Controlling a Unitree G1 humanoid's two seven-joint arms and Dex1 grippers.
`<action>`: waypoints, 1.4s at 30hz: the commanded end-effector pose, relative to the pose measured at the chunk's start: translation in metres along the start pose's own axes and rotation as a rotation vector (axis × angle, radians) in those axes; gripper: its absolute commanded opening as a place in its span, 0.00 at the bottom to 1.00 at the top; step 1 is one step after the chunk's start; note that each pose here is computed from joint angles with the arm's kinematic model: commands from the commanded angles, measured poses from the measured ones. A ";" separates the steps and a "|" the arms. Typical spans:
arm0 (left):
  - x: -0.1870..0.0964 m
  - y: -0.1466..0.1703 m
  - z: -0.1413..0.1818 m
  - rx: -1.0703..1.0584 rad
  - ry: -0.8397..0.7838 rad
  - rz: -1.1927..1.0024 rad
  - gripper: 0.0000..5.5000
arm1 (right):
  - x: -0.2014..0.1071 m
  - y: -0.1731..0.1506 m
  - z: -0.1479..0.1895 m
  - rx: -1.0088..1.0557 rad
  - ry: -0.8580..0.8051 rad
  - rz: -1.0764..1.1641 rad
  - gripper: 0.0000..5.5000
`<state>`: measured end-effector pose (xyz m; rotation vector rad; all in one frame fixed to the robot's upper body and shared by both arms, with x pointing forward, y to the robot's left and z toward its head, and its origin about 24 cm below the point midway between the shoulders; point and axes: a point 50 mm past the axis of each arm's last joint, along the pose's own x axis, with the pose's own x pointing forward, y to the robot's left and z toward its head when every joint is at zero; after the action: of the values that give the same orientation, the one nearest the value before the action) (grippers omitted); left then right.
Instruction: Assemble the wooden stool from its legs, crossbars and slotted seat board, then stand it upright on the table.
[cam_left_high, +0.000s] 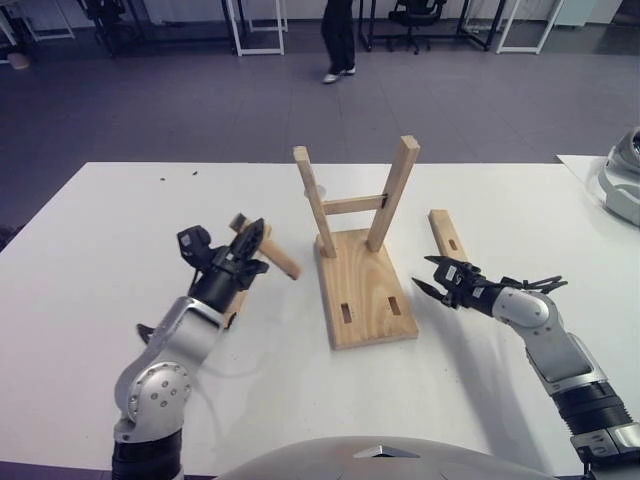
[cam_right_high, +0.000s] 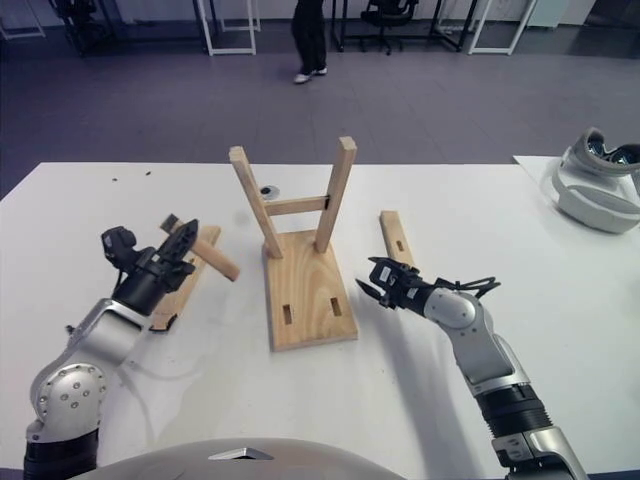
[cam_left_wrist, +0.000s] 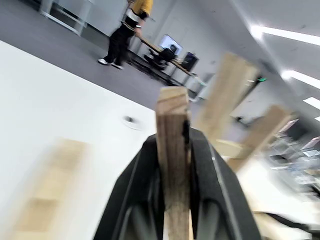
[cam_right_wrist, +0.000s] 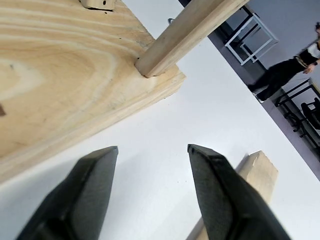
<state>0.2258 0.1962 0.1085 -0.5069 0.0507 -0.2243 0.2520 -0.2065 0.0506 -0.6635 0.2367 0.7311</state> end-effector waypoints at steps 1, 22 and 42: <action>0.004 0.037 0.012 0.142 -0.031 0.094 0.07 | 0.002 0.012 -0.009 -0.015 0.028 0.037 0.47; 0.026 0.065 -0.009 0.105 -0.072 0.098 0.07 | 0.018 0.017 -0.019 -0.026 0.030 0.054 0.47; -0.006 0.107 -0.072 0.327 0.470 0.211 0.07 | 0.023 0.015 -0.014 -0.066 0.018 0.026 0.47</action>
<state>0.2740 0.2422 0.0635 -0.2232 0.0979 -0.2016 0.2563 -0.1951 0.0227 -0.7003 0.2299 0.7584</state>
